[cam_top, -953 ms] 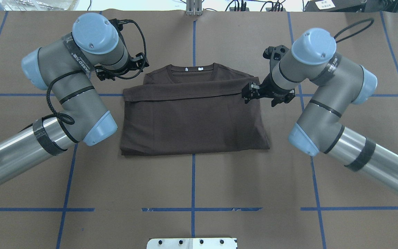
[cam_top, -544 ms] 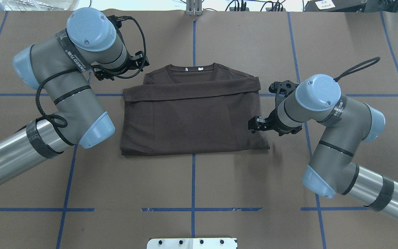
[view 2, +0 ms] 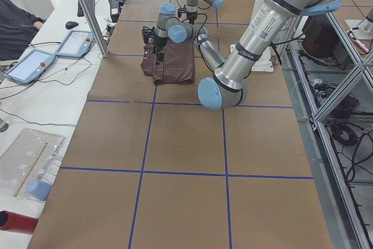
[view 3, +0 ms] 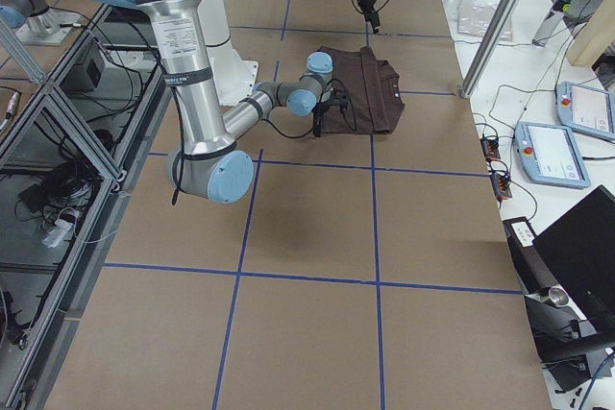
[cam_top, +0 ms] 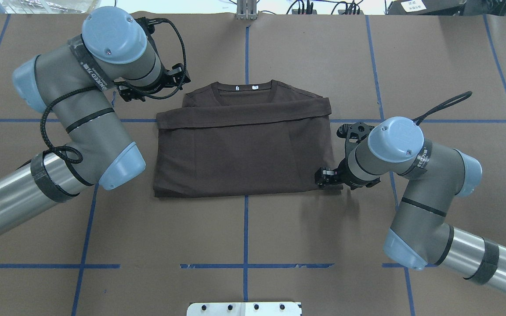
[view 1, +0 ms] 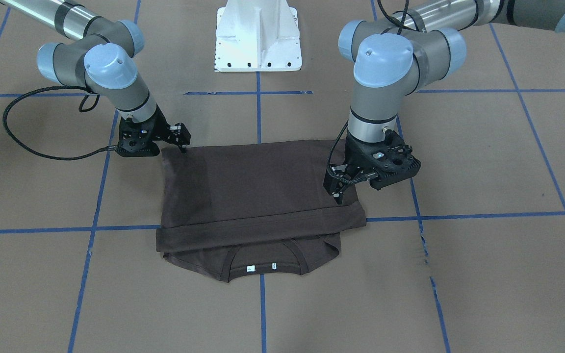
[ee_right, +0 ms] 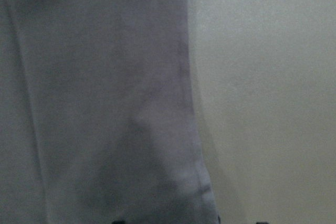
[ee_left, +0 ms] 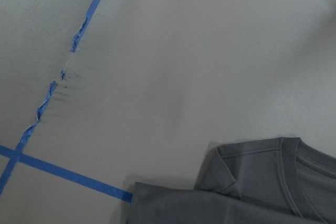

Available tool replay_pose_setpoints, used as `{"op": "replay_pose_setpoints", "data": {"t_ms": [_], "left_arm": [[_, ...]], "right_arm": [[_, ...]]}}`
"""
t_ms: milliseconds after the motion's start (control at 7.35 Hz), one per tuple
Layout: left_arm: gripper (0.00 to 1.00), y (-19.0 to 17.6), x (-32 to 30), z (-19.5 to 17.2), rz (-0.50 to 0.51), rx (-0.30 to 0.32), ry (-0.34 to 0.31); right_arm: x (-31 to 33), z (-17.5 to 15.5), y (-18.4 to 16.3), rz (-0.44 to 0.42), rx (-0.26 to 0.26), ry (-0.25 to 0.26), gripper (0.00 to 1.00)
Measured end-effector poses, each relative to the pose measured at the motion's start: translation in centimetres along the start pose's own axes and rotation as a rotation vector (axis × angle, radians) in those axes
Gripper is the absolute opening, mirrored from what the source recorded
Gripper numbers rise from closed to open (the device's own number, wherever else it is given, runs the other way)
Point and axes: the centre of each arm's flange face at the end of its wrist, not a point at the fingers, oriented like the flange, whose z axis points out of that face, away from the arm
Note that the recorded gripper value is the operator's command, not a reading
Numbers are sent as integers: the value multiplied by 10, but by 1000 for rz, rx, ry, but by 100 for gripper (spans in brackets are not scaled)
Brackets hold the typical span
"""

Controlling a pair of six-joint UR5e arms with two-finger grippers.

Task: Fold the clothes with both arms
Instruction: 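Move the right gripper down to the folded shirt's side edge, then grasp the shirt edge with the right gripper and drag it away from the left arm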

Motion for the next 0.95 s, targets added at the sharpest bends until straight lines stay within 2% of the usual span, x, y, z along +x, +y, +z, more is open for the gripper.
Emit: {"op": "replay_pose_setpoints", "data": {"t_ms": [136, 272, 681, 953], "left_arm": [[100, 0, 0, 0, 0, 0, 0], [100, 0, 0, 0, 0, 0, -1], [100, 0, -1, 0, 0, 0, -1], [100, 0, -1, -2, 0, 1, 3]], "right_arm": [[0, 2, 1, -3, -3, 3, 3], [0, 3, 1, -9, -3, 3, 0], [4, 0, 1, -24, -13, 0, 0], [29, -14, 19, -33, -24, -3, 0]]}}
